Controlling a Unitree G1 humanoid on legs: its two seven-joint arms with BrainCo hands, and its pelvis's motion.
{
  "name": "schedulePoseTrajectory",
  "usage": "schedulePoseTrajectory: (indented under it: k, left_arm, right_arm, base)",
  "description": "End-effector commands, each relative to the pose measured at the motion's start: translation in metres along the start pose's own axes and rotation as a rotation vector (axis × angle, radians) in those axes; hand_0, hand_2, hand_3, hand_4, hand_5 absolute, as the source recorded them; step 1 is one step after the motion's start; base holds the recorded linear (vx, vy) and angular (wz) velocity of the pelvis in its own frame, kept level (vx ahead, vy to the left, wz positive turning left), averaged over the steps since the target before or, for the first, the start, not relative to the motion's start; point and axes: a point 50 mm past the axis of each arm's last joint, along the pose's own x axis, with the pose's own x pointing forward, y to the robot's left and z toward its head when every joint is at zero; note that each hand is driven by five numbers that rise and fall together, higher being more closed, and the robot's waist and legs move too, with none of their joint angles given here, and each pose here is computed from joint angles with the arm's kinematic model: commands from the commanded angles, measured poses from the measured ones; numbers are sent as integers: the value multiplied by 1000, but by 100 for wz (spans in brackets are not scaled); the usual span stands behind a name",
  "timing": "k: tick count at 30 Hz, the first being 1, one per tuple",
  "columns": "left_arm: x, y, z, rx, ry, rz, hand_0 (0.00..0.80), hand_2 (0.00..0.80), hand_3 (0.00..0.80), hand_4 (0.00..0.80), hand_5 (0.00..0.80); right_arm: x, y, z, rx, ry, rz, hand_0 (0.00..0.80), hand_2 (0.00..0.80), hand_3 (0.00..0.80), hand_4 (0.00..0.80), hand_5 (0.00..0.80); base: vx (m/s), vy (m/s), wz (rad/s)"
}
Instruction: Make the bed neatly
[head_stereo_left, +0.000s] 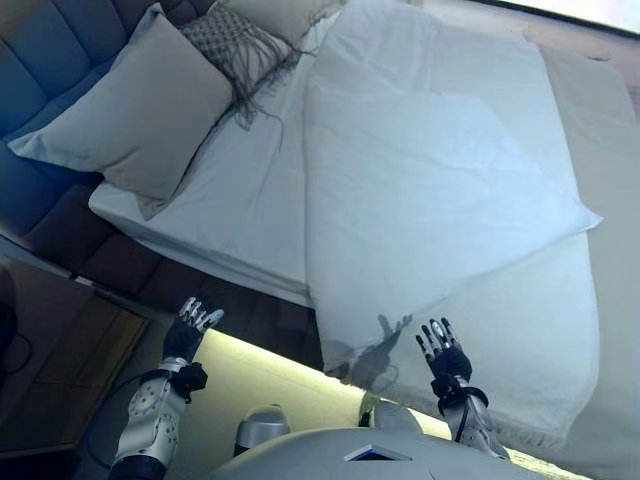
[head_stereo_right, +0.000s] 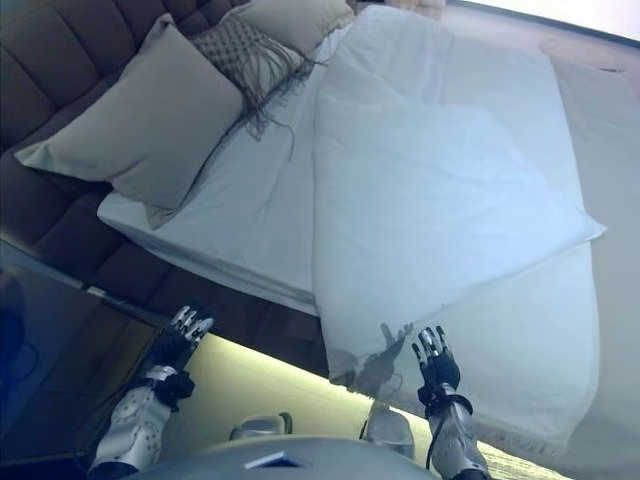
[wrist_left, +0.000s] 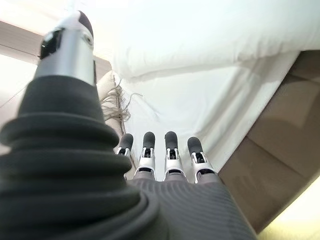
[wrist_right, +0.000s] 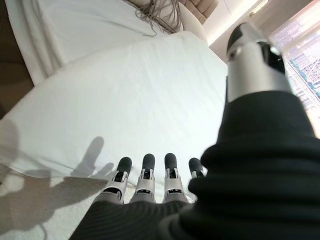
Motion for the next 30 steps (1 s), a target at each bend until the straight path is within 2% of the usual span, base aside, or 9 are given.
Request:
schedulePoseTrajectory:
  k: [1, 4, 9, 19, 23, 30]
  left_arm:
    - [10, -8, 21, 59, -95, -47, 0, 0, 0, 0, 0]
    - [14, -25, 18, 64, -101, -93, 0, 0, 0, 0, 0]
    - [21, -37, 17, 48, -114, -114, 0, 0, 0, 0, 0]
    - [5, -12, 14, 114, -71, -85, 0, 0, 0, 0, 0]
    - [6, -8, 20, 103, -87, -61, 0, 0, 0, 0, 0]
    - [8, -11, 26, 88, -121, -43, 0, 0, 0, 0, 0]
  right_arm:
    - [8, 8, 24, -1, -69, 54, 0, 0, 0, 0, 0]
    - [14, 12, 35, -10, -107, 66, 0, 0, 0, 0, 0]
    - [17, 13, 47, -35, -148, 52, 0, 0, 0, 0, 0]
    - [-1, -2, 20, 46, -134, -3, 0, 0, 0, 0, 0]
    - [-2, 0, 11, 38, -109, 23, 0, 0, 0, 0, 0]
    - [6, 10, 15, 28, -81, 74, 0, 0, 0, 0, 0]
  base:
    - [20, -156, 3]
    - [17, 40, -6]
    - [72, 317, -13]
    - [162, 187, 5]
    - [76, -126, -1]
    - [-52, -353, -9]
